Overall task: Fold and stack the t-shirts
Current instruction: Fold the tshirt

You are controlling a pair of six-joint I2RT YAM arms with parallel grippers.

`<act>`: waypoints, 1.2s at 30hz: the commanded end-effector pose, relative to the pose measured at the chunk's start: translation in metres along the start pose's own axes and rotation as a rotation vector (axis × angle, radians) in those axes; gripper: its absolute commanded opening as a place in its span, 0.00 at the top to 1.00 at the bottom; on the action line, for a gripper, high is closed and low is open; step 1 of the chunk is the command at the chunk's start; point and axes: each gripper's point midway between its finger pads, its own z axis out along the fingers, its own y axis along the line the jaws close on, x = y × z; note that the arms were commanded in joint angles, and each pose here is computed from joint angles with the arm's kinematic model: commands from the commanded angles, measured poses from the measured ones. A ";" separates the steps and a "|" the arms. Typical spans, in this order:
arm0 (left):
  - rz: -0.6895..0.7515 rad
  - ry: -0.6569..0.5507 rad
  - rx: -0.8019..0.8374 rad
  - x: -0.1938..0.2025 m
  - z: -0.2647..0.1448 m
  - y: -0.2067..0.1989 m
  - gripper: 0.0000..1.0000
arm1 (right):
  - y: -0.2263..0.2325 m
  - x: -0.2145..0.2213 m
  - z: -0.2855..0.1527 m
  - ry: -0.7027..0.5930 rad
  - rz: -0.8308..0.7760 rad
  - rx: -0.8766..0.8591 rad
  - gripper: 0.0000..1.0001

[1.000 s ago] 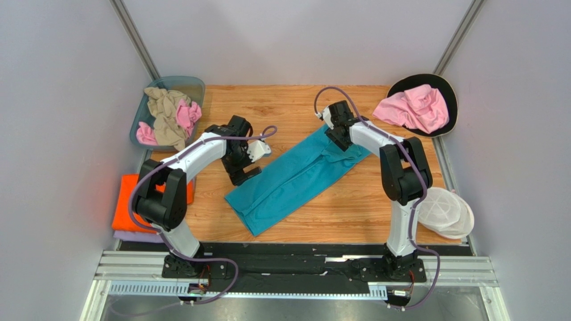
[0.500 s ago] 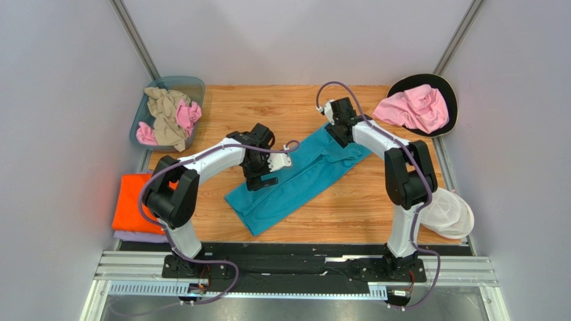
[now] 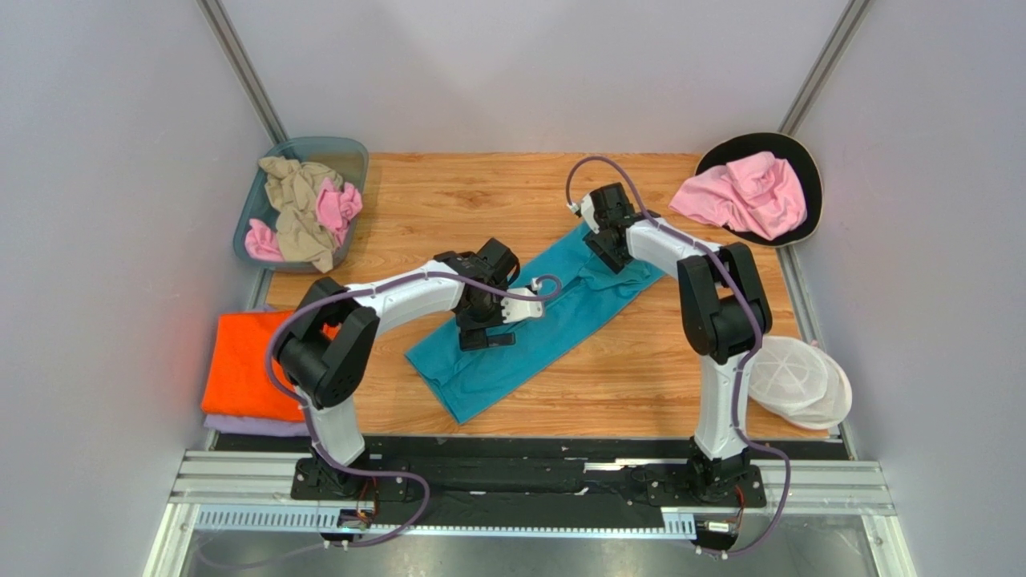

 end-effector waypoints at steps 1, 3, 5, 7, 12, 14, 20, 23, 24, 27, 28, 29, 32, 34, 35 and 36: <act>0.018 0.036 -0.038 0.002 0.014 0.009 0.01 | -0.012 -0.014 0.008 -0.032 0.000 0.037 0.39; 0.026 0.052 -0.028 0.004 0.020 0.007 0.01 | -0.012 -0.013 0.013 -0.023 -0.009 0.039 0.39; 0.034 0.063 -0.024 0.005 0.023 0.005 0.01 | -0.012 -0.015 0.018 -0.022 -0.009 0.038 0.39; 0.043 0.072 -0.014 0.006 0.028 0.002 0.01 | -0.014 -0.019 0.020 -0.027 -0.012 0.042 0.39; 0.094 0.097 0.005 0.000 0.033 -0.016 0.01 | -0.011 -0.026 0.033 -0.024 -0.019 0.032 0.39; 0.126 0.097 0.007 -0.008 0.034 -0.022 0.01 | -0.014 -0.032 0.034 -0.032 -0.017 0.035 0.39; 0.173 0.101 0.029 -0.030 0.041 -0.031 0.01 | -0.012 -0.044 0.048 -0.036 -0.028 0.023 0.39; 0.189 0.104 0.040 -0.040 0.042 -0.033 0.01 | -0.014 -0.054 0.055 -0.050 -0.036 0.027 0.39; 0.194 0.110 0.046 -0.042 0.041 -0.035 0.01 | -0.017 -0.061 0.055 -0.064 -0.034 0.035 0.39; 0.214 0.114 0.050 -0.053 0.042 -0.037 0.01 | -0.014 -0.066 0.065 -0.067 -0.045 0.028 0.39; 0.225 0.108 0.039 -0.061 0.042 -0.036 0.01 | -0.020 -0.076 0.064 -0.088 -0.039 0.041 0.39; 0.235 0.114 0.046 -0.062 0.045 -0.037 0.01 | -0.014 -0.077 0.069 -0.084 -0.050 0.034 0.39; 0.254 0.102 0.040 -0.075 0.049 -0.036 0.01 | -0.012 -0.092 0.070 -0.117 -0.057 0.030 0.39; 0.266 0.087 0.034 -0.085 0.049 -0.035 0.01 | -0.007 -0.099 0.071 -0.135 -0.064 0.018 0.39; 0.277 0.089 0.039 -0.087 0.052 -0.037 0.01 | -0.005 -0.105 0.069 -0.150 -0.068 0.019 0.39; 0.284 0.088 0.040 -0.089 0.054 -0.037 0.01 | -0.001 -0.106 0.072 -0.153 -0.074 0.014 0.38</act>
